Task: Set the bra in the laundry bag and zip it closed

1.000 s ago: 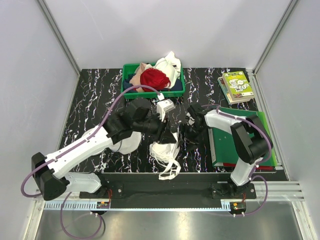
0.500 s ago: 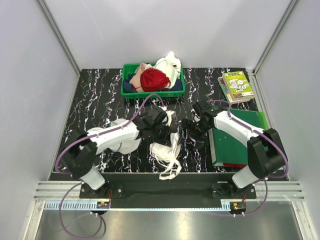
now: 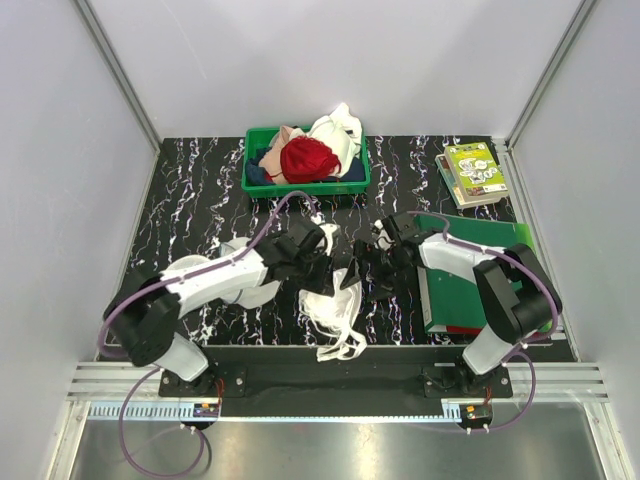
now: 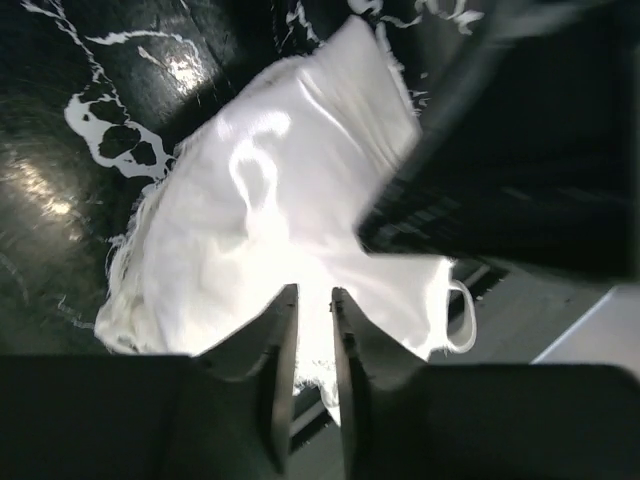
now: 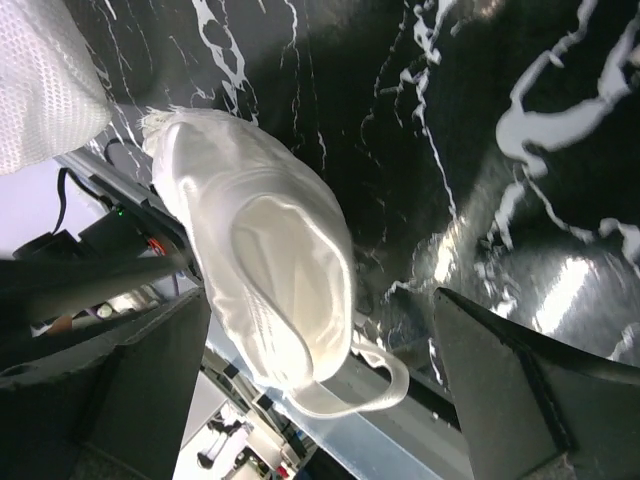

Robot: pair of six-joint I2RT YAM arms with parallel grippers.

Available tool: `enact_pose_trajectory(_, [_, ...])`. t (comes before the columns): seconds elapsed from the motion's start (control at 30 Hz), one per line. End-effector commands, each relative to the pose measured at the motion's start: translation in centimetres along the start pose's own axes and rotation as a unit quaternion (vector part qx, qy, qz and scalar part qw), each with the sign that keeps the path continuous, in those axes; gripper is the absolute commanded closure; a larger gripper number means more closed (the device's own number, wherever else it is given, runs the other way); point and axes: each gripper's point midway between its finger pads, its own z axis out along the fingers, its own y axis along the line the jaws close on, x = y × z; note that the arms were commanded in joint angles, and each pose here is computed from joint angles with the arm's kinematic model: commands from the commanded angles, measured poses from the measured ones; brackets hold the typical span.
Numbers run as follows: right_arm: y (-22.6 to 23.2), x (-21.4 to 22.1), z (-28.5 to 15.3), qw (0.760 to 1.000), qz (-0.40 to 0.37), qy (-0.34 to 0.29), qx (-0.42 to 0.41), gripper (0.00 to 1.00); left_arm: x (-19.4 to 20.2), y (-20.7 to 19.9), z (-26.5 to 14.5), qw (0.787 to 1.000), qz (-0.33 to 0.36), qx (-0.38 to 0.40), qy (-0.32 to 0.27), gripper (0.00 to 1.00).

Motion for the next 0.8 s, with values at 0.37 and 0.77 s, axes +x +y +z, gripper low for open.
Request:
enact_pose_trajectory(0.37, [1.9, -0.3, 2.8, 0.985, -0.118, 0.007, -0.124, 0.59, -5.8, -1.3, -12.1, 0.984, 0.073, 0.074, -0.147, 0.23])
enact_pose_trajectory(0.77, [6.4, 5.0, -5.3, 0.960, -0.199, 0.012, -0.194, 0.99, -5.2, -2.9, -11.0, 0.979, 0.111, 0.145, -0.090, 0.05])
